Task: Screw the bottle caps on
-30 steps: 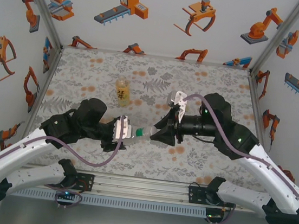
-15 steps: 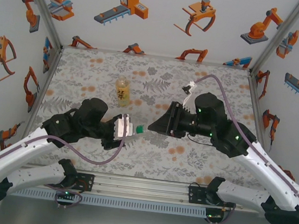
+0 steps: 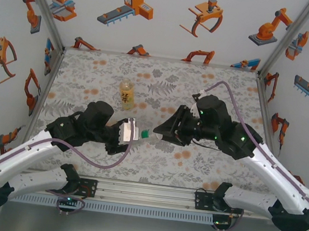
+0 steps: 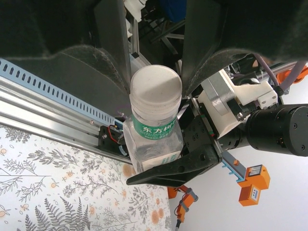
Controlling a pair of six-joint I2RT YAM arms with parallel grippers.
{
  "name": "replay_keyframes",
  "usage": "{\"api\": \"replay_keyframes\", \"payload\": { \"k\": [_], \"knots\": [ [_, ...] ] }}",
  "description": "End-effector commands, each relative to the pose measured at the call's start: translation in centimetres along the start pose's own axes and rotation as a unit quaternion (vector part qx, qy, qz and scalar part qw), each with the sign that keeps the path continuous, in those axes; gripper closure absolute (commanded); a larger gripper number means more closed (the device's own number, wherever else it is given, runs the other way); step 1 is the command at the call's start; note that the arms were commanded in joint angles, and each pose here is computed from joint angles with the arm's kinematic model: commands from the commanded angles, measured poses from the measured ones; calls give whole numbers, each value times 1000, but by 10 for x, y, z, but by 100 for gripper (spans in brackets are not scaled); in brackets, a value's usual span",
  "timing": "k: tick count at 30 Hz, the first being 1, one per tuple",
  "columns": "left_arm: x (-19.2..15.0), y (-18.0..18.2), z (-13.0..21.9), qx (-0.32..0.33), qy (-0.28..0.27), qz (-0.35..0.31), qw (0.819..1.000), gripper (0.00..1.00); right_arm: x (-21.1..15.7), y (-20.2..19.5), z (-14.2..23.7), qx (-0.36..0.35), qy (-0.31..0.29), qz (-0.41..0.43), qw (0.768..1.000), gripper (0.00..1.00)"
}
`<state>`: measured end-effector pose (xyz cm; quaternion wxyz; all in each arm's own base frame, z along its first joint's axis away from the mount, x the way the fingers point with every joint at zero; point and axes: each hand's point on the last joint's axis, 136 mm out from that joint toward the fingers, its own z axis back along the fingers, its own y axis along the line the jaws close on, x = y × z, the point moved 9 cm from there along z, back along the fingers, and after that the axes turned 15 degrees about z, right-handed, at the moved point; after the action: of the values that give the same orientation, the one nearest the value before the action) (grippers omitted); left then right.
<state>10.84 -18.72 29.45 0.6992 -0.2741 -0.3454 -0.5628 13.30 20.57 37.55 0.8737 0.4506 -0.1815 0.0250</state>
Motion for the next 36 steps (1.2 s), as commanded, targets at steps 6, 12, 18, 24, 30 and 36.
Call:
{"api": "replay_keyframes", "payload": {
  "k": [6, 12, 18, 24, 30, 36],
  "knots": [
    [25, -1, 5, -12, -70, -30, 997, 100, 8, 20, 30, 3, -53, 157, 986, 34],
    [24, -2, 5, -15, -69, -27, 997, 100, 10, 29, 45, 16, -78, 299, 951, 29],
    [25, -2, 5, -20, -70, -27, 997, 100, 3, 40, 54, 72, -92, 503, 857, 29],
    [24, -3, 7, -22, -68, -26, 997, 100, -11, 47, 57, 142, -76, 675, 720, 29],
    [26, -5, 9, -29, -73, -27, 997, 100, -24, 50, 58, 205, -52, 779, 590, 30],
    [27, -6, 10, -35, -76, -28, 996, 100, -26, 49, 54, 212, -49, 836, 503, 34]
  ]
}}
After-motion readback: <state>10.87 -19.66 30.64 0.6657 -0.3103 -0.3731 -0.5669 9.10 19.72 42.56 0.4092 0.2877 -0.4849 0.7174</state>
